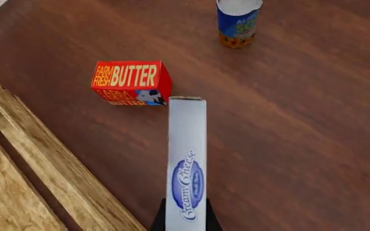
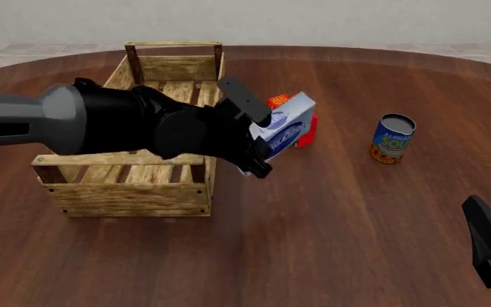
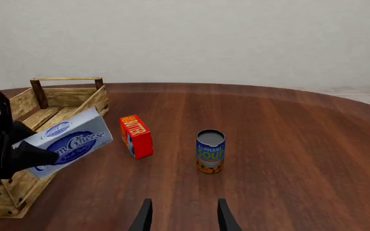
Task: Pick up the cream cheese and put it in the tray.
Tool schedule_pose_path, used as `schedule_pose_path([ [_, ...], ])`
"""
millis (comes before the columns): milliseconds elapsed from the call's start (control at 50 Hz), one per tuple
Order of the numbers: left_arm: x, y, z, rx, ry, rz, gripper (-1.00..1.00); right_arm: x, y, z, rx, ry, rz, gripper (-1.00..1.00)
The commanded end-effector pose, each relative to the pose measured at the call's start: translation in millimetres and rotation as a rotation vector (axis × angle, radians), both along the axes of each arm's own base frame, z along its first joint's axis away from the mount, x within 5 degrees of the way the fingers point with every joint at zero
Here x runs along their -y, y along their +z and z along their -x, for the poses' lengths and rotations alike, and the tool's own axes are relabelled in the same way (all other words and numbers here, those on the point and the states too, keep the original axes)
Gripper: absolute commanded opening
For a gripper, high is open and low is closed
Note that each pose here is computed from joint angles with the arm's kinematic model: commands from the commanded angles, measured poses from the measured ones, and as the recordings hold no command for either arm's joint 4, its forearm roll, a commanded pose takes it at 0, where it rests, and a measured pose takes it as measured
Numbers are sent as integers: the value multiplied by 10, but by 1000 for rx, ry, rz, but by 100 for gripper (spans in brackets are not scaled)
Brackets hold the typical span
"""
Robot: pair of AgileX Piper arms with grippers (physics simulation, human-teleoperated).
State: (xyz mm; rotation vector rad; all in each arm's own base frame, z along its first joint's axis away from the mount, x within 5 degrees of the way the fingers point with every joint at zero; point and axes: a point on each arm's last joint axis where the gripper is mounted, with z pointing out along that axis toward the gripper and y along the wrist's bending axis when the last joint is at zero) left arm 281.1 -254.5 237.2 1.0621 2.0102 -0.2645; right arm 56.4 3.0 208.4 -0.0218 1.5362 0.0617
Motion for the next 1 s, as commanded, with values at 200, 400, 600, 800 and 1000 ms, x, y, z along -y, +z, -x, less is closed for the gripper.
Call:
schedule_pose_path([
  [200,-270,484,-47,72,106,141,-100,0,0,0,0,0,0,100],
  [400,-558,568,-275,107,191,134,-100,0,0,0,0,0,0,100],
  [600,-725,728,-326,129,256,183,-100,0,0,0,0,0,0,100],
  [800,-888,875,-384,148,305,195,-100,0,0,0,0,0,0,100],
  [1000,-1091,769,-530,152,352,149,-100,0,0,0,0,0,0,100],
])
